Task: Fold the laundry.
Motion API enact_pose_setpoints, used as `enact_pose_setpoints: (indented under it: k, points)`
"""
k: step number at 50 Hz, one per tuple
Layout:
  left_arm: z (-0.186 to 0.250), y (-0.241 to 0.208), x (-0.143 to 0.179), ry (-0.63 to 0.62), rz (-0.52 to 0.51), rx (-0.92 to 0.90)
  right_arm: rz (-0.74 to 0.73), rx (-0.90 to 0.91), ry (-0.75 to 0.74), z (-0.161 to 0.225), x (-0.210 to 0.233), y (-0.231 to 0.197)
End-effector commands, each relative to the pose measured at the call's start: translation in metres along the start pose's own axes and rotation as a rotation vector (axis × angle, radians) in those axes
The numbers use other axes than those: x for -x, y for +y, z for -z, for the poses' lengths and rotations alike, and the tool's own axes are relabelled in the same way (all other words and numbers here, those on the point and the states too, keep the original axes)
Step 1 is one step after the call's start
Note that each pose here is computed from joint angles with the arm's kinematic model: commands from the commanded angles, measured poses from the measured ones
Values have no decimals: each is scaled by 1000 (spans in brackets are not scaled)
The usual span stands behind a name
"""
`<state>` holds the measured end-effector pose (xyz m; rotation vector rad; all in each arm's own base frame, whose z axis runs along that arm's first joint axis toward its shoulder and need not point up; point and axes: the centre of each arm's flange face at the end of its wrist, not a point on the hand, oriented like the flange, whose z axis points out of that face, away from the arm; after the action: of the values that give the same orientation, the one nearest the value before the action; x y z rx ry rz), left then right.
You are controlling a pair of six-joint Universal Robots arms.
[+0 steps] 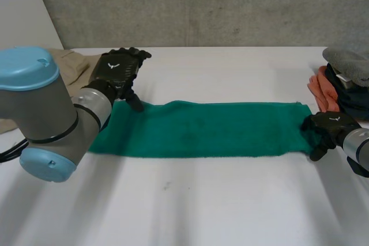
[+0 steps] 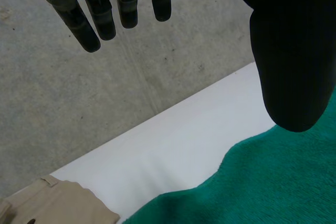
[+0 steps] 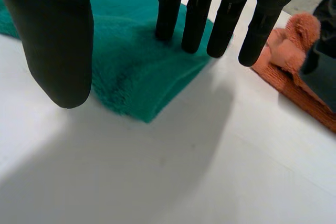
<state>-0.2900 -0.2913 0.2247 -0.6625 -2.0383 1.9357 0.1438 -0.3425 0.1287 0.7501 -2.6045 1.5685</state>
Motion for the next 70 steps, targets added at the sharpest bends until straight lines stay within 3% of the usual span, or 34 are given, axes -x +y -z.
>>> enact_pose_setpoints:
  k: [1,10,15,19,25,29,30,35,42,46,50,55,63,70]
  points:
    - [0,3,-6,13,-2,6,3,-6,36,-7,-6,5]
    - [1,1,-5,10,3,1,26,-43,232,4,-57,-7]
    - [2,-4,-2,3,3,-8,164,-4,307,-5,-90,-2]
    - [2,-9,4,-11,5,-20,291,-8,315,-10,-92,-13]
    - [5,-22,17,-47,7,-49,446,-216,171,-12,-14,-54]
    - [9,-35,30,-82,6,-80,577,-502,71,6,58,-96]
    - [11,-40,36,-98,6,-91,626,-616,13,19,93,-107]
    - [20,-50,49,-139,4,-113,711,-853,-196,47,188,-106]
    - [25,-43,54,-150,2,-89,812,-944,-553,73,291,-56]
    - [23,-35,53,-150,0,-59,878,-899,-600,70,312,-39]
    - [17,-24,55,-153,1,-34,915,-890,-528,68,307,-54]
    - [9,-18,50,-138,1,-20,780,-771,-359,60,273,-80]
    - [0,-8,0,-21,-20,-11,319,-383,-267,43,202,-67]
    - [-9,16,-47,45,-90,42,228,-174,-243,27,175,-36]
